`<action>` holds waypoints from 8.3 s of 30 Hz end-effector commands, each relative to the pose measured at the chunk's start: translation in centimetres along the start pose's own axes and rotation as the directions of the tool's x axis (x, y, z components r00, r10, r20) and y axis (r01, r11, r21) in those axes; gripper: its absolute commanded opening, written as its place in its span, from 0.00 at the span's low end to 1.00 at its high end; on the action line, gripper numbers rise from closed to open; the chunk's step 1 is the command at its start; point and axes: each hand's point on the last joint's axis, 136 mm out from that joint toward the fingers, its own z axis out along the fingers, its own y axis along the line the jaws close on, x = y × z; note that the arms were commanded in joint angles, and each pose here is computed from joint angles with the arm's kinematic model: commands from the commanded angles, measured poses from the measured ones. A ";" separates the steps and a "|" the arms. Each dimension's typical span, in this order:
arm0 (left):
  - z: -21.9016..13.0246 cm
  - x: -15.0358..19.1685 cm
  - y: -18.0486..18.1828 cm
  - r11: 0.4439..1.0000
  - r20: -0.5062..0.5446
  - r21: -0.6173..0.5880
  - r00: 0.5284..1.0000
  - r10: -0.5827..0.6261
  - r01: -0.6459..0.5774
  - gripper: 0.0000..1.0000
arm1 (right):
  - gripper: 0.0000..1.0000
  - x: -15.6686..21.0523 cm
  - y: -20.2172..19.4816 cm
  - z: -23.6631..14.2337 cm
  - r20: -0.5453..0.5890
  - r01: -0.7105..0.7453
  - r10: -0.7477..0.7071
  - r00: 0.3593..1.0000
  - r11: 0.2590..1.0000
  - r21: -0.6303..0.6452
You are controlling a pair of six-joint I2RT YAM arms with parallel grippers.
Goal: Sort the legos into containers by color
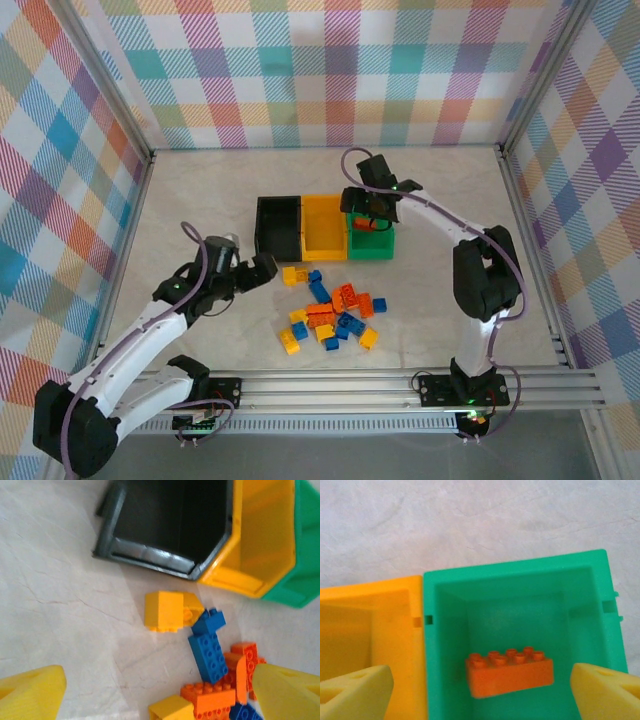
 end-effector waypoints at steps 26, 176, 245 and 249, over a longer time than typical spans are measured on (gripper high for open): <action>4.7 15.1 -1.7 0.723 -0.423 -0.129 0.697 0.579 -0.679 0.65 | 0.93 4.3 -2.7 -5.1 0.034 -0.036 0.038 0.999 0.997 -0.064; 12.0 -13.2 -6.8 0.944 0.039 -0.277 0.979 0.199 -0.181 0.66 | 0.95 12.2 -4.3 -9.4 -0.077 -0.050 0.034 0.996 0.975 -0.217; -2.2 -1.7 -3.2 0.993 0.138 -0.018 0.984 0.114 -0.113 1.00 | 0.36 20.3 -1.5 -1.4 -0.323 0.045 -0.030 0.946 0.998 0.040; -2.3 -1.8 -3.1 0.993 0.140 -0.025 0.983 0.118 -0.116 1.00 | 0.30 19.1 -0.7 -2.1 -0.270 0.034 -0.034 0.962 0.999 -0.007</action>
